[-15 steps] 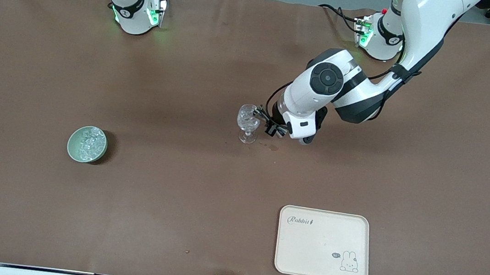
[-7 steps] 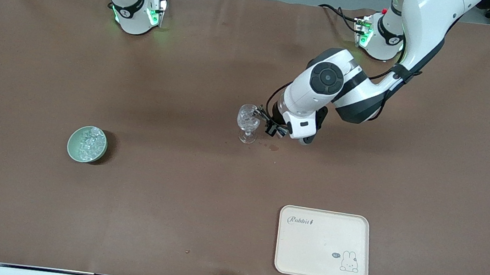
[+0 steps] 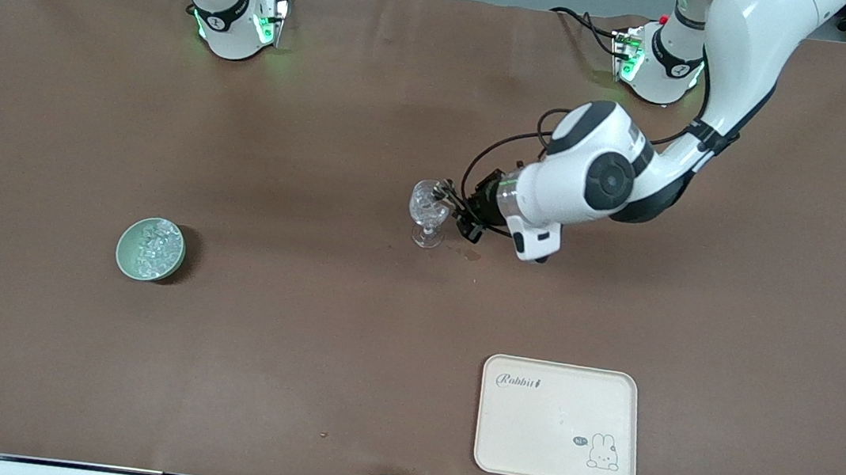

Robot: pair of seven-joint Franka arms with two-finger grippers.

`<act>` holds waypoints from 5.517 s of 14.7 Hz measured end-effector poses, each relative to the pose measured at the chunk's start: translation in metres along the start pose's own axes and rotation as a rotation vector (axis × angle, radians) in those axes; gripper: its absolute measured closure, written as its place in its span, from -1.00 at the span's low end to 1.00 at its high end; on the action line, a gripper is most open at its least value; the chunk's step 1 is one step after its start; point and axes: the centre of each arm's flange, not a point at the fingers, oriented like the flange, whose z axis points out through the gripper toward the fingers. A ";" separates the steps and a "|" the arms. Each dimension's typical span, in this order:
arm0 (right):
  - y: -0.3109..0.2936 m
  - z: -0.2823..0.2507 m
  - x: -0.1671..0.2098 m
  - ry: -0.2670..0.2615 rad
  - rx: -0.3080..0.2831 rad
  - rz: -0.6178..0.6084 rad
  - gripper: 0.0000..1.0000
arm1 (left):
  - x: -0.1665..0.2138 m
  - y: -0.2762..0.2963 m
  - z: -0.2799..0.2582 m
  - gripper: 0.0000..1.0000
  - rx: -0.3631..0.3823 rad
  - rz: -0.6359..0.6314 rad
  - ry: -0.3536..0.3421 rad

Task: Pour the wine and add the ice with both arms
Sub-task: 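Tilt the jigger with the left gripper to pour into the glass, then move the jigger toward the tray while the right gripper brings ice over the glass, then drop the ice into the glass while the left gripper lowers the jigger, then release the jigger on the tray while the right gripper withdraws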

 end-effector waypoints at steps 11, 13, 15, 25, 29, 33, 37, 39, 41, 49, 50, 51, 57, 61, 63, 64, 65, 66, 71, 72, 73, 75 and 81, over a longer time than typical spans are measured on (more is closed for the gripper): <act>-0.155 0.025 0.000 0.048 0.087 0.051 0.44 | 0.158 0.030 -0.144 0.58 -0.229 -0.164 -0.303; -0.207 0.044 -0.005 0.036 0.092 0.087 0.44 | 0.189 0.035 -0.164 0.58 -0.305 -0.217 -0.376; -0.261 0.063 -0.016 0.017 0.118 0.138 0.44 | 0.220 0.042 -0.168 0.58 -0.352 -0.274 -0.435; -0.463 0.186 -0.093 -0.028 0.123 0.168 0.44 | 0.362 0.066 -0.138 0.58 -0.578 -0.386 -0.645; -0.498 0.226 -0.116 -0.042 0.096 0.153 0.44 | 0.394 0.066 -0.091 0.58 -0.651 -0.342 -0.682; -0.518 0.245 -0.136 -0.056 0.073 0.139 0.44 | 0.412 0.076 -0.050 0.58 -0.678 -0.373 -0.665; -0.528 0.248 -0.151 -0.059 0.067 0.137 0.44 | 0.416 0.095 -0.015 0.58 -0.728 -0.383 -0.608; -0.534 0.252 -0.159 -0.063 0.060 0.129 0.44 | 0.413 0.103 0.004 0.58 -0.747 -0.393 -0.589; -0.540 0.261 -0.167 -0.069 0.048 0.118 0.44 | 0.408 0.107 0.020 0.58 -0.758 -0.416 -0.586; -0.544 0.274 -0.169 -0.073 0.028 0.114 0.44 | 0.437 0.100 0.005 0.58 -0.832 -0.508 -0.639; -0.542 0.274 -0.167 -0.071 0.027 0.118 0.44 | 0.436 0.100 0.005 0.58 -0.837 -0.517 -0.649; -0.541 0.274 -0.165 -0.070 0.027 0.122 0.44 | 0.436 0.100 0.005 0.50 -0.842 -0.525 -0.658; -0.541 0.279 -0.164 -0.072 0.019 0.124 0.44 | 0.445 0.095 0.000 -0.30 -0.832 -0.520 -0.737; -0.542 0.282 -0.165 -0.074 0.015 0.122 0.44 | 0.445 0.087 -0.002 -1.00 -0.813 -0.516 -0.757; -0.542 0.282 -0.165 -0.074 0.015 0.122 0.40 | 0.447 0.080 -0.007 -1.00 -0.810 -0.508 -0.762; -0.542 0.282 -0.165 -0.074 0.015 0.122 0.40 | 0.450 0.075 -0.013 -1.00 -0.807 -0.489 -0.766; -0.542 0.282 -0.165 -0.074 0.016 0.121 0.24 | 0.455 0.070 -0.020 -1.00 -0.793 -0.452 -0.755; -0.542 0.282 -0.166 -0.074 0.016 0.121 0.13 | 0.461 0.065 -0.026 -1.00 -0.764 -0.412 -0.740; -0.543 0.281 -0.166 -0.073 0.018 0.120 -0.04 | 0.495 0.035 -0.061 -1.00 -0.616 -0.224 -0.684; -0.542 0.279 -0.164 -0.069 0.021 0.122 -0.14 | 0.501 0.031 -0.073 -1.00 -0.605 -0.177 -0.665; -0.541 0.275 -0.160 -0.063 0.024 0.127 -0.30 | 0.506 0.028 -0.085 -1.00 -0.595 -0.138 -0.634; -0.527 0.263 -0.140 -0.027 0.015 0.153 -0.66 | 0.513 0.024 -0.108 -1.00 -0.552 -0.069 -0.535; -0.382 0.139 -0.034 0.115 0.004 0.216 -1.00 | 0.506 0.024 -0.189 -1.00 -0.514 0.403 -0.194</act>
